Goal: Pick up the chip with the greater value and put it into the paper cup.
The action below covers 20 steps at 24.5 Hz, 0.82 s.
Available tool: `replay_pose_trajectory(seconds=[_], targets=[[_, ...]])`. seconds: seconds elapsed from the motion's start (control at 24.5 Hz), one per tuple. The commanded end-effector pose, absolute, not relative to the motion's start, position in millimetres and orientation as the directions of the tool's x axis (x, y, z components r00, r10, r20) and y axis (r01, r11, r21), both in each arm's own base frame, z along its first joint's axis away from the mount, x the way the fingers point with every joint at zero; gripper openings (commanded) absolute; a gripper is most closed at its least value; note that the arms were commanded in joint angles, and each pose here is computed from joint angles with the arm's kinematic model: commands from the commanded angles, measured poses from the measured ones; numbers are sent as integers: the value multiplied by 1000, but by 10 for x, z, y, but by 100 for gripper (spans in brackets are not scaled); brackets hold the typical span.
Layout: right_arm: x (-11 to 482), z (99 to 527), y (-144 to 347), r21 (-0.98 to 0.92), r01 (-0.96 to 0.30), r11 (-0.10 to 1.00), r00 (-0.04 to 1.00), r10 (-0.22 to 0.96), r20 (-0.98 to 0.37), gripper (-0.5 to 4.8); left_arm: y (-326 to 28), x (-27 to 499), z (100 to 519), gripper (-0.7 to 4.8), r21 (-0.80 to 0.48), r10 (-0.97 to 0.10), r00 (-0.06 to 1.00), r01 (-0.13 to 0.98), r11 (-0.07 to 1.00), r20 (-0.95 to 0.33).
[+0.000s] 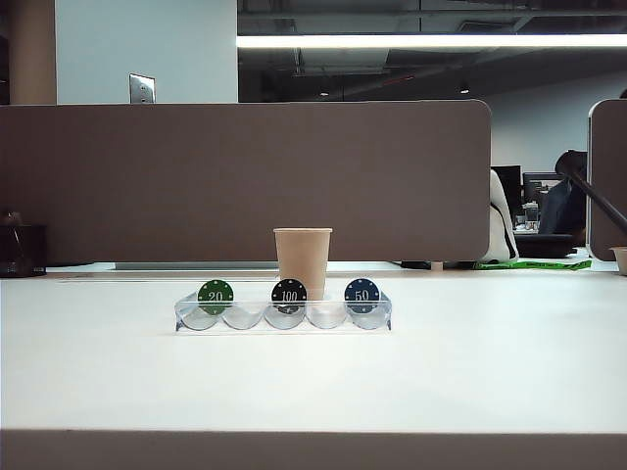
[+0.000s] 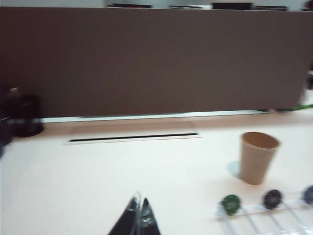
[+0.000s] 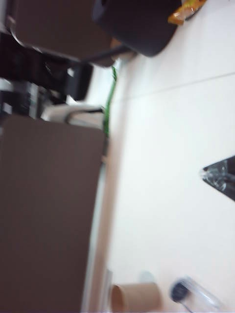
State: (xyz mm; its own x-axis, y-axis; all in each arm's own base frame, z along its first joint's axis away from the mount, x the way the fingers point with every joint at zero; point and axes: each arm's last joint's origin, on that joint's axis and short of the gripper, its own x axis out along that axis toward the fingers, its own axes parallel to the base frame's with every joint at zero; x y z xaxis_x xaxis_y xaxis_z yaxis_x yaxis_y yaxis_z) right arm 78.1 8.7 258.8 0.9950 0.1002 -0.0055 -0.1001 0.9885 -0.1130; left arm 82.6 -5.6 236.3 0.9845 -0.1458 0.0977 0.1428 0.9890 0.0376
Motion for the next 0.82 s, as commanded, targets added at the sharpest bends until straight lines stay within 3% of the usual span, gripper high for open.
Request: replay_pose_trajectory(seconds=[0.04,0.37,0.61,0.82], targets=[[871,2862,124,-134,-192,972,980,184,-73,-5,-83,872,2557,-5,39,-235,970,233,972,63],[1497,3430,251,-90,-368,925,897,328,-296,-5,-128,1224,2792,-5,-2,-351,933,351,936,-79],[2099,3549,414,-54,-489,870,812,432,-393,-6,-178,1465,2716,-5,-39,-397,899,397,917,-185],[2611,3491,765,-88,-609,788,723,506,-471,-6,-290,1610,2614,-5,20,-458,854,477,879,-245]])
